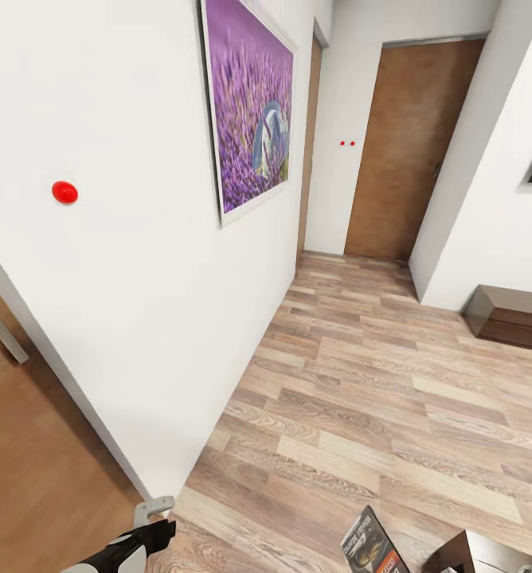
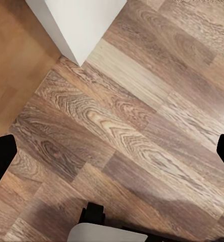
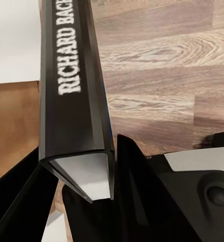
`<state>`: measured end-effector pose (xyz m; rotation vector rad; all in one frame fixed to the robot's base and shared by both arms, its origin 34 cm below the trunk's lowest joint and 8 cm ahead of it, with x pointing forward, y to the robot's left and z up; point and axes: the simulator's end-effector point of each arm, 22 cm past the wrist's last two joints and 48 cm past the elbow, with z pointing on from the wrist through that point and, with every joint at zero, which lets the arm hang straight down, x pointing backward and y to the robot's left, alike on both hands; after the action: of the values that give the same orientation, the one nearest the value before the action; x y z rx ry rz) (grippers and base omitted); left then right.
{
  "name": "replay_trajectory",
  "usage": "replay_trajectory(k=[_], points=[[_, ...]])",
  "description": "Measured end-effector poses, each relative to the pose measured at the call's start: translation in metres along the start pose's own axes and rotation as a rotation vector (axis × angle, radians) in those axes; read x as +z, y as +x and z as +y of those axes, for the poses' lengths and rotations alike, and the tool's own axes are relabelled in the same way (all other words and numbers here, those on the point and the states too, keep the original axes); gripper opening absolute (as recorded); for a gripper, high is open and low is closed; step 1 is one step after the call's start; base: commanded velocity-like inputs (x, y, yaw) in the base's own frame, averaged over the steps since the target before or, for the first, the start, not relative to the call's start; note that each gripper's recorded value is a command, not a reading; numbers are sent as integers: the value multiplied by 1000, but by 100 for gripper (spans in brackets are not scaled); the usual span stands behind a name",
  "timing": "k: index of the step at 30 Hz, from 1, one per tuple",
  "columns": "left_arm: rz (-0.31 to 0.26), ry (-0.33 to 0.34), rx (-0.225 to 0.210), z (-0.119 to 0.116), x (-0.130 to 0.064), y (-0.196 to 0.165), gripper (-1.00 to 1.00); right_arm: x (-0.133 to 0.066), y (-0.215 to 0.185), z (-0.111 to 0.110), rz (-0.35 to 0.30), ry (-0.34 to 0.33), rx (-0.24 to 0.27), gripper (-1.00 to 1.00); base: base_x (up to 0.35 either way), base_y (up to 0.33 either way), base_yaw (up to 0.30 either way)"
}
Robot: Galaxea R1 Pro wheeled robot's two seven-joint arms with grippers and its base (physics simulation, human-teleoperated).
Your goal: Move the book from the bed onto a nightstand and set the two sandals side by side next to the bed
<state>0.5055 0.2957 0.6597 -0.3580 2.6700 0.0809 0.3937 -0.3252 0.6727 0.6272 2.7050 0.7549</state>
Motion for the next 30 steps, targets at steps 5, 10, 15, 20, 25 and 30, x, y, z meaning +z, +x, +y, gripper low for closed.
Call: replay_trajectory(k=[5, 10, 15, 20, 25, 30], points=[[-6, 2, 0, 0, -2, -2, 100, -1, -3, 2, -6, -4, -4, -100, 0, 0, 0], [-11, 3, -2, -1, -4, -4, 100, -2, -5, 4, -13, -7, -7, -100, 0, 0, 0], [-19, 5, -2, -1, -5, -7, 100, -3, -8, 6, -19, -12, -10, -100, 0, 0, 0], [-25, 6, -3, -2, -7, -10, 100, -4, -10, 9, -24, -16, -14, -100, 0, 0, 0], [-33, 8, -3, -2, -9, -13, 100, -5, -12, 11, -30, -20, -18, -100, 0, 0, 0], [-40, 10, -4, -3, -11, -17, 100, -6, -14, 13, -36, -24, -22, -100, 0, 0, 0]])
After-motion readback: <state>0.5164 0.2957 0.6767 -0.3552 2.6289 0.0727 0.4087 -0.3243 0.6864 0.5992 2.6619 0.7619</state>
